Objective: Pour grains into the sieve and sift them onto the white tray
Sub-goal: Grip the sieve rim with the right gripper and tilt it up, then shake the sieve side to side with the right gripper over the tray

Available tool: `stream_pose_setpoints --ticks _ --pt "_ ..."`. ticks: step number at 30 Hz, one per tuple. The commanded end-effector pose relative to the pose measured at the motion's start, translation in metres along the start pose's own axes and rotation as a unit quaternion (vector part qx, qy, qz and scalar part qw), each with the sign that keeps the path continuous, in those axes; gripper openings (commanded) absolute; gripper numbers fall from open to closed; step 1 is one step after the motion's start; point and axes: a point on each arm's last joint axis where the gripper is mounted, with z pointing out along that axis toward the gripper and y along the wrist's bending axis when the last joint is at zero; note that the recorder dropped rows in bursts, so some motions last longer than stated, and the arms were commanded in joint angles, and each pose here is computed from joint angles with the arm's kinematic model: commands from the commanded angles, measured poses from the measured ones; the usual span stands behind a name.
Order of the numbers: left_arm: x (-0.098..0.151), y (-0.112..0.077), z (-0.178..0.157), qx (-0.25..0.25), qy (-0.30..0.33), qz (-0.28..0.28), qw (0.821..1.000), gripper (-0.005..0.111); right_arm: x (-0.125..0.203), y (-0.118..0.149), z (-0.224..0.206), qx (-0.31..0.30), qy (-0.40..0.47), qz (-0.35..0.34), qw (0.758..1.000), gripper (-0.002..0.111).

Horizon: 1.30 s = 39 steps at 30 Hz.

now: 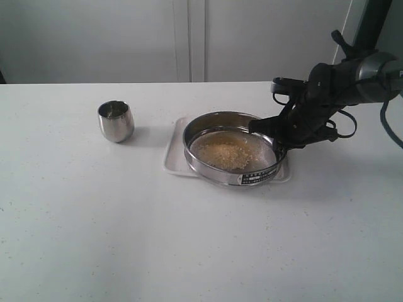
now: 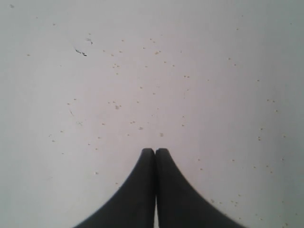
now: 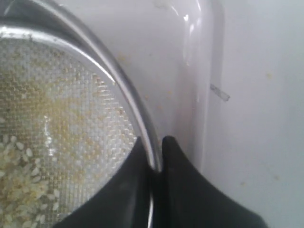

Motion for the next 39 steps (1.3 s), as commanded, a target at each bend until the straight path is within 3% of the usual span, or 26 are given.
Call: stream_pose_setpoints --ticks 1,17,33,39 --pt "0.002 -0.001 -0.001 0.005 0.001 -0.003 1.0 0.0 0.0 -0.001 0.001 0.002 0.003 -0.002 1.0 0.0" --pt "0.002 -0.001 -0.001 0.005 0.001 -0.003 1.0 0.0 -0.007 0.001 0.0 -0.008 -0.037 0.016 0.999 0.0" --pt "0.002 -0.001 -0.001 0.005 0.001 -0.003 1.0 0.0 -0.025 0.009 -0.022 -0.026 -0.04 0.091 0.995 0.0" --pt "0.002 -0.001 -0.001 0.005 0.001 -0.003 1.0 0.0 -0.034 0.009 -0.031 -0.006 -0.057 0.114 0.992 0.0"
